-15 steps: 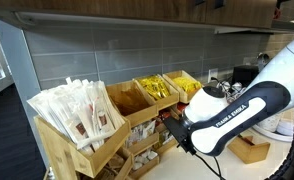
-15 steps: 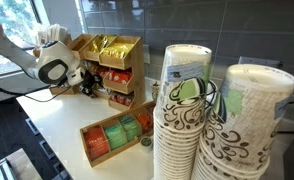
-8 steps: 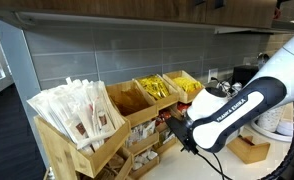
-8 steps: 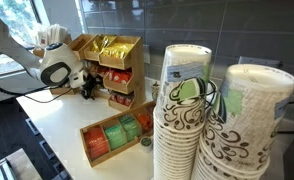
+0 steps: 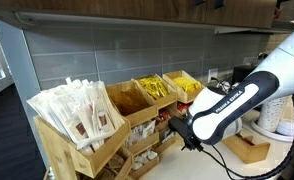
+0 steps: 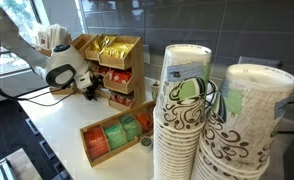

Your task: Lift the tomato ketchup from the cupboard and put it on the bottom second shelf to the right

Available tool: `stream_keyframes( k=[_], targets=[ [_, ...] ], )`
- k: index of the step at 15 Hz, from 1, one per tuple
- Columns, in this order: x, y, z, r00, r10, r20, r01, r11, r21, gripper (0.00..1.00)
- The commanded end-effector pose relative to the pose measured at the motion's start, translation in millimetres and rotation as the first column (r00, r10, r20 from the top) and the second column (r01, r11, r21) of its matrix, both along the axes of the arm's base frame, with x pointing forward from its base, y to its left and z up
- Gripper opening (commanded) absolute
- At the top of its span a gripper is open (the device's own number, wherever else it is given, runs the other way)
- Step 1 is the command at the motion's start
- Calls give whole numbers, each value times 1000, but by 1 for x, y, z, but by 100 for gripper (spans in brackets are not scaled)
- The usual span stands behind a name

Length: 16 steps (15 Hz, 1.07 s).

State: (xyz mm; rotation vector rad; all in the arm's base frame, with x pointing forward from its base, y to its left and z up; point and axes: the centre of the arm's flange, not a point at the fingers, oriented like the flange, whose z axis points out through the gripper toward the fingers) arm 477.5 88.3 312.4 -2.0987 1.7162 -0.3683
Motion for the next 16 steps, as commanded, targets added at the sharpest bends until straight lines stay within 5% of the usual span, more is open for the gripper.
stream_keyframes(
  k=[1, 7, 16],
  targets=[
    [-22, -17, 12, 994, 109, -13, -109, 994, 31, 100],
    [-24, -20, 11, 976, 214, 38, -215, 976, 33, 100],
    [-41, -39, 16, 919, 388, 72, -383, 921, -74, 100]
  ],
)
